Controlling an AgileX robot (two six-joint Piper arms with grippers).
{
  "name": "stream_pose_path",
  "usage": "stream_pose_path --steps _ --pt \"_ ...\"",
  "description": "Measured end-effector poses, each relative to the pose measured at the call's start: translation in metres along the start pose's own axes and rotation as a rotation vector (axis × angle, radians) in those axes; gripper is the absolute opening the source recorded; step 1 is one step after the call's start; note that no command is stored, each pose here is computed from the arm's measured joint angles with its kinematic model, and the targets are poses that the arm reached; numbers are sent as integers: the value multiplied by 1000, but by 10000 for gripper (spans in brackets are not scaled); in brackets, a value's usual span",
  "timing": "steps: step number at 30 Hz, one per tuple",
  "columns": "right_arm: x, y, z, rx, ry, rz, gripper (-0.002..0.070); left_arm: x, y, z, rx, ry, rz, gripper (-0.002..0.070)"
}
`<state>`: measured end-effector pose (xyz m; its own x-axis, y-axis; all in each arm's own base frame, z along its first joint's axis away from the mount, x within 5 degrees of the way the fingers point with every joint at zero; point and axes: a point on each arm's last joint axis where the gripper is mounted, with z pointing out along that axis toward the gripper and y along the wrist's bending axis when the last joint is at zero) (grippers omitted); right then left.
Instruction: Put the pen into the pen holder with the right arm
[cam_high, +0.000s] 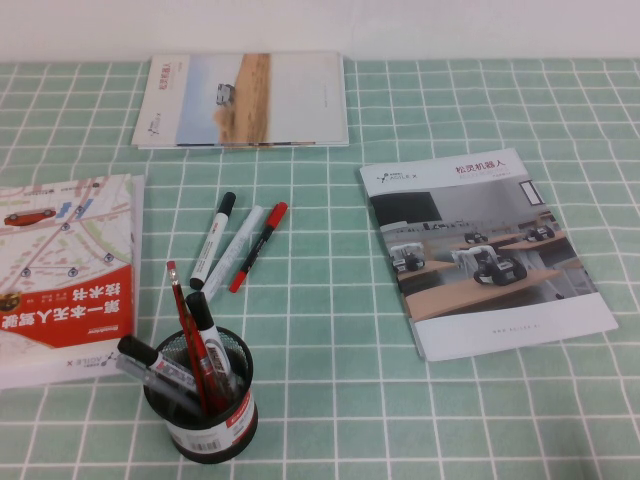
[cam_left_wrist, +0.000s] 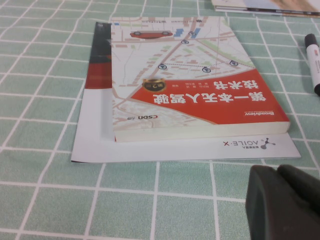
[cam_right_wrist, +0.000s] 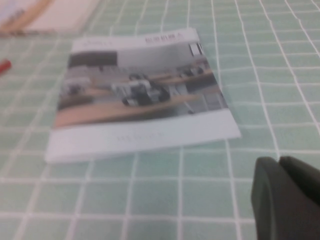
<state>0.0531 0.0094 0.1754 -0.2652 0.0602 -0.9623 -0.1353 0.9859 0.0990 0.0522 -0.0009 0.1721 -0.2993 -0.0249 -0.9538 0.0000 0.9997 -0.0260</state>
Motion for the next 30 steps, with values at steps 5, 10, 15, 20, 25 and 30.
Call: stream_pose_path --steps 5,10,15,20,25,30 --pt "-10 4 -1 -51 -109 170 -19 0 0 0 0 0 0 -4" --pt "-24 4 -3 -101 -248 457 -19 0 0 0 0 0 0 -4" --pt "-28 2 -5 -102 -304 531 -19 0 0 0 0 0 0 -4" --pt "-26 10 -4 -151 -152 538 -19 0 0 0 0 0 0 -4" --pt "-50 22 -3 -185 52 527 -19 0 0 0 0 0 0 -4" --pt "-87 32 8 -194 271 457 -19 0 0 0 0 0 0 -4"
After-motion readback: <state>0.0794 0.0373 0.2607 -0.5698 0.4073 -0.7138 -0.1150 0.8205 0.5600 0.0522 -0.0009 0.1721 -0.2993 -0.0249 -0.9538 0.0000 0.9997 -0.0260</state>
